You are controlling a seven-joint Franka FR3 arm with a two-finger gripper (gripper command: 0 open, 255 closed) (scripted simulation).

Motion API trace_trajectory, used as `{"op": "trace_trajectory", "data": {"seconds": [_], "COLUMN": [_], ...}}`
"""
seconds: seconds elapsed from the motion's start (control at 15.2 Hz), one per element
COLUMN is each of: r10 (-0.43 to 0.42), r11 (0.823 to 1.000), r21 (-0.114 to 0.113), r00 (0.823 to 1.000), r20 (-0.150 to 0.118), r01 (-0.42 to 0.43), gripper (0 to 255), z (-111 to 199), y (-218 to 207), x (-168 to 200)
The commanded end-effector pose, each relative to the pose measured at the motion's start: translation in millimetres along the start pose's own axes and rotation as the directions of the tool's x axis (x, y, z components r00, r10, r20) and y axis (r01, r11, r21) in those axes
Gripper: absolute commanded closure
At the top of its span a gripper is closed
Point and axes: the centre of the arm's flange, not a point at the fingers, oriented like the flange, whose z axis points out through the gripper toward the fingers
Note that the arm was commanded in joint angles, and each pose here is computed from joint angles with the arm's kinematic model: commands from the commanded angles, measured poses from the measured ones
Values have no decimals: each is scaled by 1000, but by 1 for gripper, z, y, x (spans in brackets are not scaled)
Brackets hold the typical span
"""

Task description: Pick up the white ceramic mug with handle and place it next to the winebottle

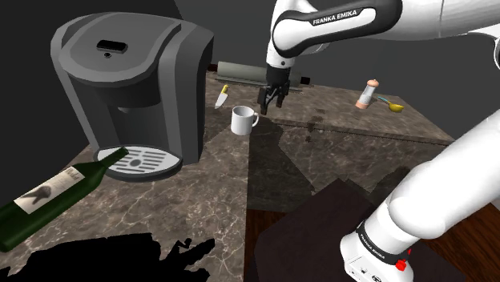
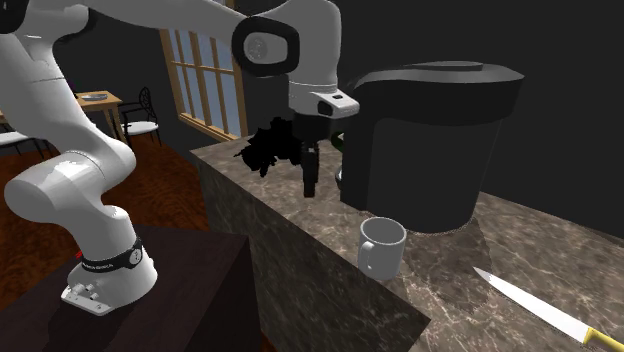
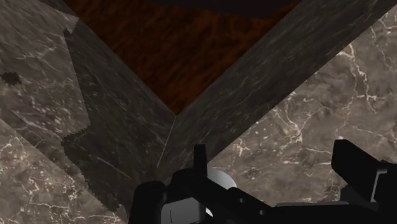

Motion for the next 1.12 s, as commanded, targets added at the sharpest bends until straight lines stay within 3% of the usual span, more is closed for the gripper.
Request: {"op": "trace_trajectory", "data": {"seconds": [0.0, 0.79, 1.06], "r10": [-1, -9, -9], "r11": [1000, 1000, 1000], "r21": [1, 2, 2], "r00": [1000, 1000, 1000], "r20": [0, 6, 6], "r01": [1, 9, 9], "gripper": [0, 0, 0], "z": [10, 74, 91], "y": [-1, -7, -7], "x": [25, 171, 174]}}
